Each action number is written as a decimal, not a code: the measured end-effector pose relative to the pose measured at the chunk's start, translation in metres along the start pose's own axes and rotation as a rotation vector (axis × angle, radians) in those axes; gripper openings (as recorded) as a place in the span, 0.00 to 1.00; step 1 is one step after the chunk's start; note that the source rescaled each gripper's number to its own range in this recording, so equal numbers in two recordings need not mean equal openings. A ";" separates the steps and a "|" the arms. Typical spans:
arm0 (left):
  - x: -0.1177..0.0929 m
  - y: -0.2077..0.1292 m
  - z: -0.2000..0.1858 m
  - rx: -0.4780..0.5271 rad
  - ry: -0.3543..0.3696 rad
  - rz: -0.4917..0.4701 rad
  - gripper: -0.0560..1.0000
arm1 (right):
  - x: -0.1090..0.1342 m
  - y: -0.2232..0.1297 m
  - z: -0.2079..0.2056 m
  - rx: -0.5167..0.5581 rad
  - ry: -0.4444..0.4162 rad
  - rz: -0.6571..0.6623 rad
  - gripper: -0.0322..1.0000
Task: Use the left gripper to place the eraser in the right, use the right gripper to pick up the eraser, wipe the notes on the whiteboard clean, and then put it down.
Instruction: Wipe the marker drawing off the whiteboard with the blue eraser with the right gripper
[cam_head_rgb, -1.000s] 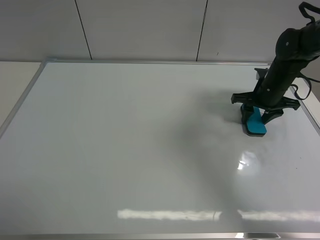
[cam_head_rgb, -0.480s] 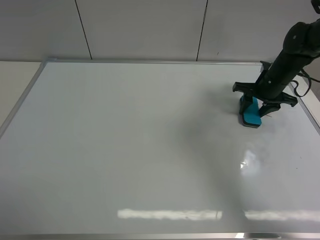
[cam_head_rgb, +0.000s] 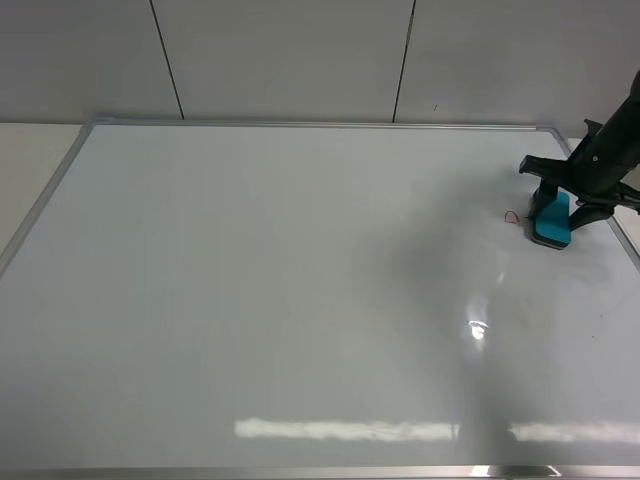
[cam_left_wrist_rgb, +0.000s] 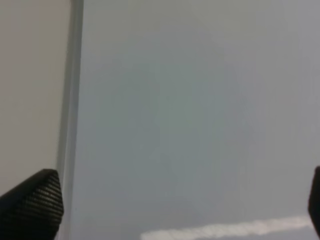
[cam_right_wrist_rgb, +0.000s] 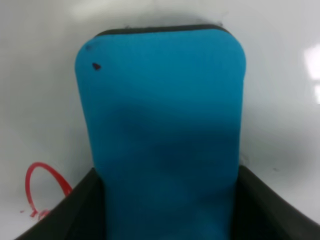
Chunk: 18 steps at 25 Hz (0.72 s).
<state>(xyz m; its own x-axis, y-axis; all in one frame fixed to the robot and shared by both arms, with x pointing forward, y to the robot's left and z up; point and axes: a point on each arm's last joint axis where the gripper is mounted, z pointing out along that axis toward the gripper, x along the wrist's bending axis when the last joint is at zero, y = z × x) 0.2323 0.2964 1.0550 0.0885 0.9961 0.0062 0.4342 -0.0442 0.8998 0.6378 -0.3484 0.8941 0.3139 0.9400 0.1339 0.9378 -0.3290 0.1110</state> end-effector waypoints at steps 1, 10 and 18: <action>0.000 0.000 0.000 0.000 0.000 0.000 1.00 | 0.007 -0.001 0.001 0.000 0.000 -0.041 0.07; 0.000 0.000 0.000 0.000 0.000 0.000 1.00 | 0.129 -0.042 0.013 -0.014 0.171 -0.325 0.07; 0.000 0.000 0.000 0.000 0.000 0.000 1.00 | 0.119 -0.034 0.012 -0.035 0.185 -0.287 0.06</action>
<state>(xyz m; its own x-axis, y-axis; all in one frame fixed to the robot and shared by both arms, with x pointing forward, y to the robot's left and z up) 0.2323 0.2964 1.0550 0.0885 0.9961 0.0062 0.4342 -0.0442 0.8998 0.6454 -0.2243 0.8946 0.0027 0.9633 0.2684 0.9774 -0.0593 0.2029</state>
